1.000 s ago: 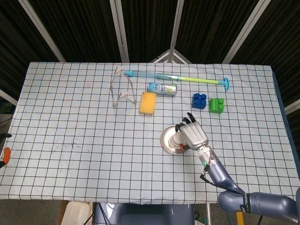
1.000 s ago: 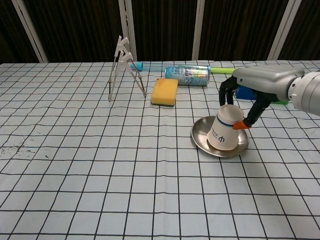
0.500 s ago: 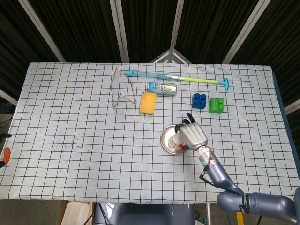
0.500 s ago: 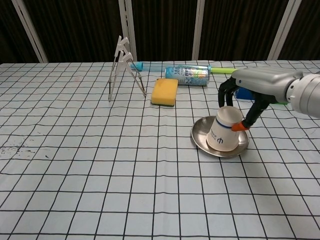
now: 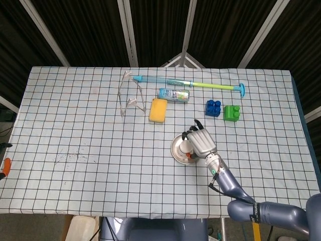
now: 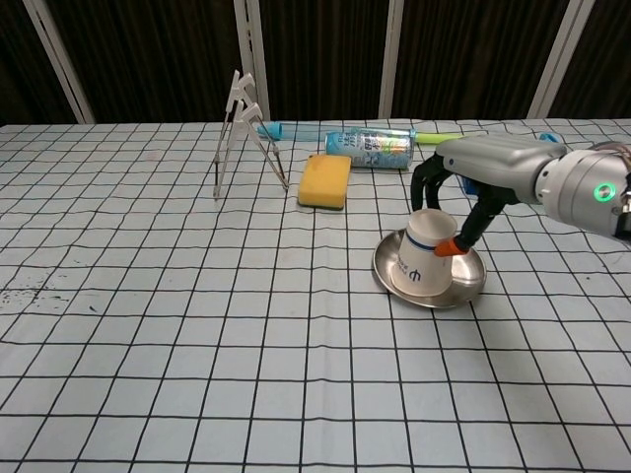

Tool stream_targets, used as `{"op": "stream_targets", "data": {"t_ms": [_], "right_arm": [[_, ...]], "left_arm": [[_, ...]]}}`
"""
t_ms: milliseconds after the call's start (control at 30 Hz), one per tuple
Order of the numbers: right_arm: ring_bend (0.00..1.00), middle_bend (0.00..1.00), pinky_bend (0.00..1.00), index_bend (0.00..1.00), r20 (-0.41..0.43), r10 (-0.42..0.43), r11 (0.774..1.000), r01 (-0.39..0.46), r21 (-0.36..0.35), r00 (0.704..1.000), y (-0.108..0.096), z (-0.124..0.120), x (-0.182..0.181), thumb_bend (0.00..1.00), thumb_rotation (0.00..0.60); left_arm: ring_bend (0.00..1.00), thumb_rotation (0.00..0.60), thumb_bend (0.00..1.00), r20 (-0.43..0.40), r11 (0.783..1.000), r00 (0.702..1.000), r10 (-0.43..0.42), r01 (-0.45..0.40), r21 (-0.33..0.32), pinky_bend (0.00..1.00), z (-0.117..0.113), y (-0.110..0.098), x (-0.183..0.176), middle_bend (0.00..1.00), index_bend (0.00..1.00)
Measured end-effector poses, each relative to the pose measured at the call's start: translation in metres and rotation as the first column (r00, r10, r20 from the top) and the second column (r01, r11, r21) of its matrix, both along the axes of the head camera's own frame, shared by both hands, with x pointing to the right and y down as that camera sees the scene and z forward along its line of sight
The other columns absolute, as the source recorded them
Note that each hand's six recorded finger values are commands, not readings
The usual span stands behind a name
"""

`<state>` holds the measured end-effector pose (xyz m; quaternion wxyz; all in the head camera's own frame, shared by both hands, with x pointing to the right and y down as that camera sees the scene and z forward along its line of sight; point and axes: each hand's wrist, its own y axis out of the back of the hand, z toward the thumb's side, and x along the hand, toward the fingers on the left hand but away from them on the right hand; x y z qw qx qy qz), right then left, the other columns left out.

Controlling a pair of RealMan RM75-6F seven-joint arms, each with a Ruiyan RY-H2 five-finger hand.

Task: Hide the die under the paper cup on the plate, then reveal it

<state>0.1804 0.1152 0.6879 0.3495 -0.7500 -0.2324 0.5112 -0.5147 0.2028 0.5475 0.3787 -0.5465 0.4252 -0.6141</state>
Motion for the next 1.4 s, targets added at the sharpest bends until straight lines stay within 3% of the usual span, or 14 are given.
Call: {"op": "stream_targets", "data": {"t_ms": [333, 833, 1400], "right_arm": [[0.25, 0.5, 0.0, 0.53, 0.009, 0.031, 1.0, -0.031, 0.005, 0.999, -0.014, 0.013, -0.001, 0.33, 0.6], [0.25, 0.5, 0.0, 0.53, 0.002, 0.045, 0.998, -0.045, 0.054, 0.999, -0.026, 0.009, 0.015, 0.34, 0.6], [0.25, 0.5, 0.0, 0.53, -0.015, 0.027, 0.999, -0.027, 0.019, 1.0, -0.004, 0.003, 0.039, 0.34, 0.6]], "left_arm": [[0.0, 0.6, 0.7, 0.002, 1.0, 1.0, 0.004, -0.004, -0.008, 0.12, 0.002, 0.0, 0.001, 0.0, 0.31], [0.0, 0.6, 0.7, 0.008, 1.0, 1.0, 0.006, -0.006, -0.012, 0.12, 0.004, 0.0, 0.002, 0.0, 0.32], [0.0, 0.6, 0.7, 0.011, 1.0, 1.0, 0.007, -0.007, -0.012, 0.12, 0.004, 0.0, 0.003, 0.0, 0.32]]}}
